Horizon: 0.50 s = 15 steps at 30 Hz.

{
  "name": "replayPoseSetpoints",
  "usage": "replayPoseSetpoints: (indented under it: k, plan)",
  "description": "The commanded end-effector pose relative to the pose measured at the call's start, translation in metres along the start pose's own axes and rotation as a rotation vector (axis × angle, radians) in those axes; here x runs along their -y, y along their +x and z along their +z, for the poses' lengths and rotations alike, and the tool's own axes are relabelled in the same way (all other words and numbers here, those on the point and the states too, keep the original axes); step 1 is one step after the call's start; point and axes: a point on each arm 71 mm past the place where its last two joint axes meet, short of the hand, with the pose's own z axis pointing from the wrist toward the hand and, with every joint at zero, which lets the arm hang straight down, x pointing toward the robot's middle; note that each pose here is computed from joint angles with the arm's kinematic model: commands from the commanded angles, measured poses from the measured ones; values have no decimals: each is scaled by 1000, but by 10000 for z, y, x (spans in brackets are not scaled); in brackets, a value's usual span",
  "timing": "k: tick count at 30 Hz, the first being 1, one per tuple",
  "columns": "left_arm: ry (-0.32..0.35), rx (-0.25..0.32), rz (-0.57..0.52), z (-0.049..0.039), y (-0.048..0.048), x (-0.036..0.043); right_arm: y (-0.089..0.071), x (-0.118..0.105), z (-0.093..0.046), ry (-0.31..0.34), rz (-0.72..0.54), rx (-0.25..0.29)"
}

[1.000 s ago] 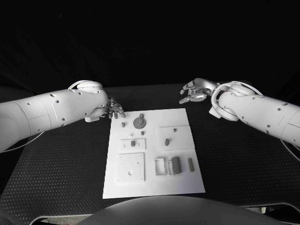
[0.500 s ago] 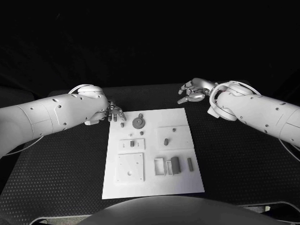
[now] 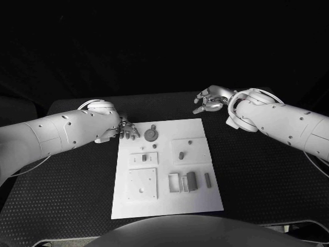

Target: Assemble the parts on the task board

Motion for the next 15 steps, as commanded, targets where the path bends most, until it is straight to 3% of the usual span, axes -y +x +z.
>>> replayPoseSetpoints:
  k: [1, 15]
  plan:
    - [19, 20, -3, 1, -19, 10, 9, -11, 2, -6, -7, -10]
    - [27, 20, -2, 6, -17, 23, 11, -13, 5, -5, -7, -11]
